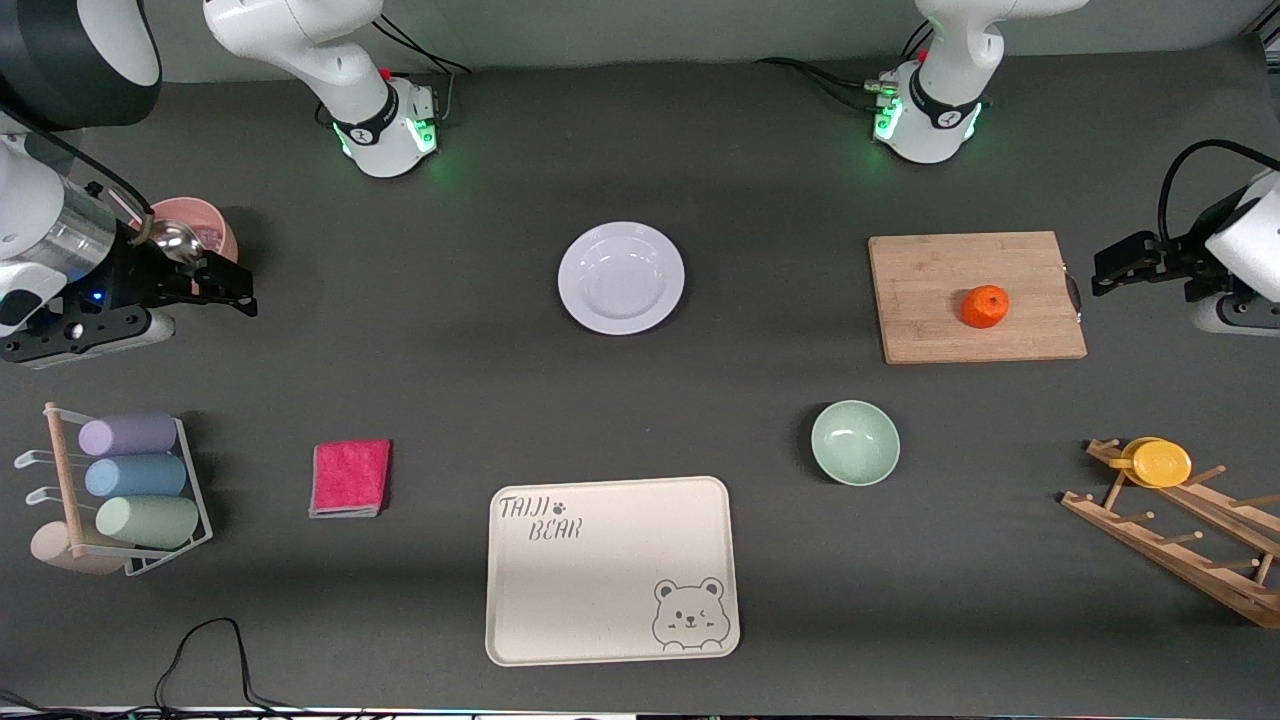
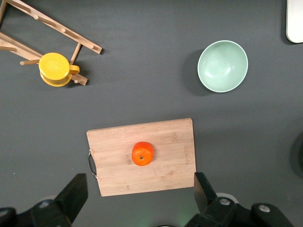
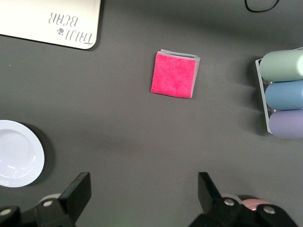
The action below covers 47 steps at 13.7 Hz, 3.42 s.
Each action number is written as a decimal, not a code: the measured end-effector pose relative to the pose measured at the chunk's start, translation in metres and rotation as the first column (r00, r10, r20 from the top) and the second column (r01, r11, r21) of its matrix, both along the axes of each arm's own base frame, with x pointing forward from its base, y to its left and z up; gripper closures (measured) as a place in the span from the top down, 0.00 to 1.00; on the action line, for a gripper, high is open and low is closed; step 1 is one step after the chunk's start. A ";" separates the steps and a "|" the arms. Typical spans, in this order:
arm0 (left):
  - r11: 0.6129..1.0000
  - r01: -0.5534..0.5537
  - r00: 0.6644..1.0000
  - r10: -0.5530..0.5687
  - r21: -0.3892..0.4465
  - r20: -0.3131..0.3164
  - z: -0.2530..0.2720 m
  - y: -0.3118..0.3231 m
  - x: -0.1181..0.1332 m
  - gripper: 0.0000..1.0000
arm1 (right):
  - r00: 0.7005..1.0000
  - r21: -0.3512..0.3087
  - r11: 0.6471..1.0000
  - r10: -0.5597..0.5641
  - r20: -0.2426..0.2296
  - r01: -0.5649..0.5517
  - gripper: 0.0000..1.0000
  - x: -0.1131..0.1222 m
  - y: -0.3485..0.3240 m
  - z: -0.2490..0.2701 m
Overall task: Place orange and plate with both arms
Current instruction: 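Move the left gripper toward the orange on the wooden board, then lower the left gripper and grasp the orange while the right gripper advances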
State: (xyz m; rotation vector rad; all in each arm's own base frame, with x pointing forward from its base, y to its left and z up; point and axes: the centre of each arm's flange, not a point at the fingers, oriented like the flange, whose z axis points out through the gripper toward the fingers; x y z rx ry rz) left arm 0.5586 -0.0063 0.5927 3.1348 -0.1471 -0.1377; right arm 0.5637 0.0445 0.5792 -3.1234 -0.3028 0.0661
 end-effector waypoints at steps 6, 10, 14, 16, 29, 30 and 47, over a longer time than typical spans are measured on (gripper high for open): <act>1.000 0.000 1.000 0.000 0.000 -0.003 0.000 0.000 0.000 1.00 | 1.000 -0.001 1.000 -0.013 -0.006 0.013 1.00 0.000 -0.007 -0.005; 1.000 -0.003 1.000 0.003 0.001 -0.026 0.002 0.002 -0.006 1.00 | 1.000 0.000 1.000 -0.012 -0.002 0.012 1.00 0.001 -0.007 -0.010; 1.000 -0.030 0.999 0.030 0.005 -0.034 0.039 0.027 -0.051 1.00 | 1.000 0.000 1.000 -0.013 0.000 0.013 1.00 0.002 -0.007 -0.021; 0.999 -0.054 0.998 0.054 0.003 -0.030 0.046 0.048 -0.089 1.00 | 1.000 0.000 1.000 -0.013 0.005 0.013 1.00 0.003 -0.007 -0.024; 0.999 -0.050 0.998 0.051 0.010 -0.045 -0.127 0.049 -0.144 1.00 | 1.000 -0.002 1.000 -0.004 0.023 0.004 1.00 0.009 -0.001 -0.032; 0.999 -0.049 0.998 0.049 0.010 -0.042 -0.149 0.049 -0.146 1.00 | 1.000 -0.003 1.000 -0.004 0.026 0.004 1.00 0.010 -0.001 -0.034; 1.000 -0.031 0.999 0.031 0.003 0.030 -0.368 0.044 -0.165 1.00 | 0.999 -0.041 0.999 0.033 0.006 -0.033 1.00 0.065 0.041 -0.166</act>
